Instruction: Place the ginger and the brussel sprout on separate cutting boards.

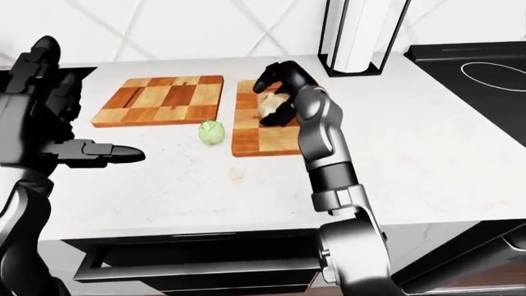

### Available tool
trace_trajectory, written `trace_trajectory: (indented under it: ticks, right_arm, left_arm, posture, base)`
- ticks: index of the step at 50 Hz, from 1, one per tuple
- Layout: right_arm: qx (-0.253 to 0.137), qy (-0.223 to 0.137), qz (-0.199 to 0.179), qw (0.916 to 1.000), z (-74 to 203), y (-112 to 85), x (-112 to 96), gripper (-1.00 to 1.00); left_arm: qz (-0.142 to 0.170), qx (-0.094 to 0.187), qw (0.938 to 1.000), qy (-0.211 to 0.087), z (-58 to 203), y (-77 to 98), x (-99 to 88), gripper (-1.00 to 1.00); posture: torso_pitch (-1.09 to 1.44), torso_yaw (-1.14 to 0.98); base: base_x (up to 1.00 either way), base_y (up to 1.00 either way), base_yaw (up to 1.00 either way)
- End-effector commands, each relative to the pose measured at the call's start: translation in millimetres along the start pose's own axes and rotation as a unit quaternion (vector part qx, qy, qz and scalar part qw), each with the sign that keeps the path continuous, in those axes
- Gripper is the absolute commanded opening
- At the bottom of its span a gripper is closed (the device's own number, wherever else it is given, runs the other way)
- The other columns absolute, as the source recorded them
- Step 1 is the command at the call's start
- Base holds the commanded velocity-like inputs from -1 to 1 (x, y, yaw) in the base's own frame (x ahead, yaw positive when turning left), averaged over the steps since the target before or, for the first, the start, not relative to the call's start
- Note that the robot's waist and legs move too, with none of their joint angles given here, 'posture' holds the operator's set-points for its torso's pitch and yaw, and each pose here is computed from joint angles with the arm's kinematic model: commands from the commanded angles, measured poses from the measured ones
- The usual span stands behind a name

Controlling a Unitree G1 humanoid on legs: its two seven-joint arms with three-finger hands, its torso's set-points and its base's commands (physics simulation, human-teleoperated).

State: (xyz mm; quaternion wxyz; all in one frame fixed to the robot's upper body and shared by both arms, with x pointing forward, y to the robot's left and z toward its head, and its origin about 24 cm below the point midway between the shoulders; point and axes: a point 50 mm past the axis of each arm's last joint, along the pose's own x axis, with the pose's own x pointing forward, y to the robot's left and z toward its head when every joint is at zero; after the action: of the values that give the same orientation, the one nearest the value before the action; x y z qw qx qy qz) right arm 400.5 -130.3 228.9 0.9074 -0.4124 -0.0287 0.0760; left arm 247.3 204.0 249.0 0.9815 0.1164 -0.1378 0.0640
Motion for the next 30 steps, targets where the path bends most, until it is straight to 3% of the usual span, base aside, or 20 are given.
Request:
trace_trajectory:
  ticks: [1, 17, 25, 30]
  right_arm:
    - [-0.011, -0.036, -0.031, 0.9988, 18.6, -16.8, -3.4, 0.1]
    - [-0.015, -0.028, -0.02, 0.9993, 15.5, -12.3, -6.5, 0.45]
    - [-0.018, -0.038, -0.019, 0.999, 24.0, -12.7, -10.9, 0.77]
    - [-0.021, -0.051, -0.019, 0.9983, 33.9, -13.9, -13.9, 0.81]
  left_arm:
    - [0.01, 0.006, 0.9992, -0.038, 12.8, 2.7, -1.5, 1.0]
    - [0.013, 0.007, 0.9992, -0.037, 11.1, 5.0, -4.3, 1.0]
    - [0.014, 0.007, 0.9993, -0.036, 9.8, 5.4, -5.1, 1.0]
    - [0.014, 0.006, 0.9993, -0.035, 8.8, 4.9, -4.6, 1.0]
  posture:
    - [0.0, 0.0]
    - [0.0, 0.0]
    - [0.0, 0.0]
    - [0.0, 0.0]
  base:
    - [0.0, 0.0, 0.0]
    - [0.0, 0.0, 0.0]
    - [0.0, 0.0, 0.0]
    - [0.0, 0.0, 0.0]
